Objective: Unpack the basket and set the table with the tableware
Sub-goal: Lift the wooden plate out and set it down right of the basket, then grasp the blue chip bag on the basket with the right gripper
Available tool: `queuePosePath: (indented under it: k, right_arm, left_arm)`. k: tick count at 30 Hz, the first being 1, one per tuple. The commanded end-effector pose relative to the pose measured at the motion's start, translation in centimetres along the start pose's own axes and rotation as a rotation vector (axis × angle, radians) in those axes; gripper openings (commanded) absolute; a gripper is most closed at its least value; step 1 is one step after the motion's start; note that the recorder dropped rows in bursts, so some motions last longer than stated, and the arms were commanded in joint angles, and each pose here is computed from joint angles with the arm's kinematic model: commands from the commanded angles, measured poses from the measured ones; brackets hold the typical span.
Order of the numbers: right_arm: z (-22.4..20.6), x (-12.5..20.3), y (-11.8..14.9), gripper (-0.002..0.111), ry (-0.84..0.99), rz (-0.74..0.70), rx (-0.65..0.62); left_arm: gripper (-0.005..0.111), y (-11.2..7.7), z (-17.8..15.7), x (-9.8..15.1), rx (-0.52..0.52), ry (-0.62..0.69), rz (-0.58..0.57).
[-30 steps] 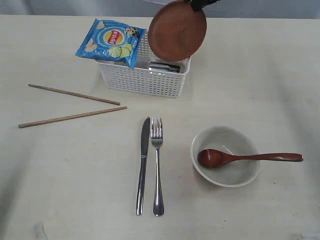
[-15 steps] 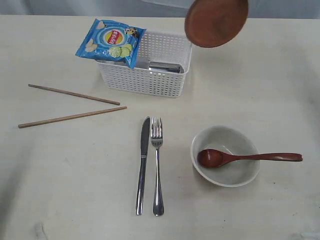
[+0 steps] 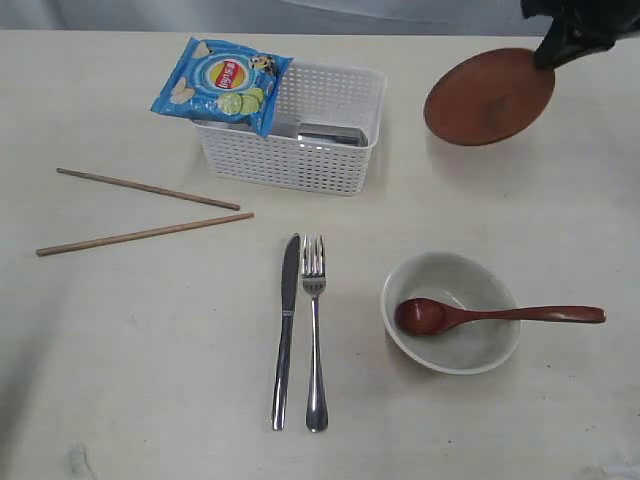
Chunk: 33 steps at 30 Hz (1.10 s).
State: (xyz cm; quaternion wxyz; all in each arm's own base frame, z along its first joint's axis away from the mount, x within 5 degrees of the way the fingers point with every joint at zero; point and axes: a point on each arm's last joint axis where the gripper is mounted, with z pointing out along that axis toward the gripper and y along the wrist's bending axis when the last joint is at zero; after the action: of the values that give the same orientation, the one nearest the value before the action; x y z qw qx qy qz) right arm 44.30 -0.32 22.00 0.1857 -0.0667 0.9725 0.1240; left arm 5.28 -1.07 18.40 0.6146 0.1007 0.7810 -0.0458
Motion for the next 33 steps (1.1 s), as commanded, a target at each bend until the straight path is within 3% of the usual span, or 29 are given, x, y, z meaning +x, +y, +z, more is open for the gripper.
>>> queuePosePath:
  k: [1, 11, 13, 14, 15, 16, 17, 21, 23, 27, 29, 33]
  right_arm:
    - [2.7, 1.6, -0.6, 0.0, -0.09, 0.101, -0.012]
    - [6.4, 4.1, -1.8, 0.0, 0.039, 0.131, -0.009]
    - [6.7, 4.4, -1.9, 0.008, 0.064, 0.128, -0.012]
    - [6.7, 4.4, -1.8, 0.025, 0.072, 0.127, -0.015]
    - [6.7, 4.5, -1.8, 0.031, 0.078, 0.125, -0.016]
    - [6.5, 4.5, -1.8, 0.05, 0.084, 0.126, -0.016]
    - [6.3, 4.6, -1.9, 0.056, 0.089, 0.145, 0.004]
    - [3.2, 2.8, -1.5, 0.051, 0.064, 0.137, 0.035]
    - [0.5, 0.9, 0.9, 0.051, -0.004, 0.102, -0.037]
    - [-1.8, -0.6, 9.0, 0.06, -0.04, 0.038, -0.469]
    - [-1.6, -0.7, 11.5, 0.066, -0.047, 0.016, -0.541]
    - [0.8, -0.1, 17.0, 0.066, -0.051, -0.062, -0.534]
  left_arm:
    - [0.0, 0.0, 0.0, 0.0, 0.006, -0.009, 0.0]
    - [0.0, 0.0, 0.0, 0.0, 0.006, -0.009, 0.0]
    - [0.0, 0.0, 0.0, 0.0, 0.006, -0.009, 0.0]
    - [0.0, 0.0, 0.0, 0.0, 0.006, -0.009, 0.0]
    - [0.0, 0.0, 0.0, 0.0, 0.006, -0.009, 0.0]
    - [0.0, 0.0, 0.0, 0.0, 0.006, -0.009, 0.0]
    - [0.0, 0.0, 0.0, 0.0, 0.006, -0.009, 0.0]
    - [0.0, 0.0, 0.0, 0.0, 0.006, -0.009, 0.0]
    - [0.0, 0.0, 0.0, 0.0, 0.006, -0.009, 0.0]
    - [0.0, 0.0, 0.0, 0.0, 0.006, -0.009, 0.0]
    - [0.0, 0.0, 0.0, 0.0, 0.006, -0.009, 0.0]
    - [0.0, 0.0, 0.0, 0.0, 0.006, -0.009, 0.0]
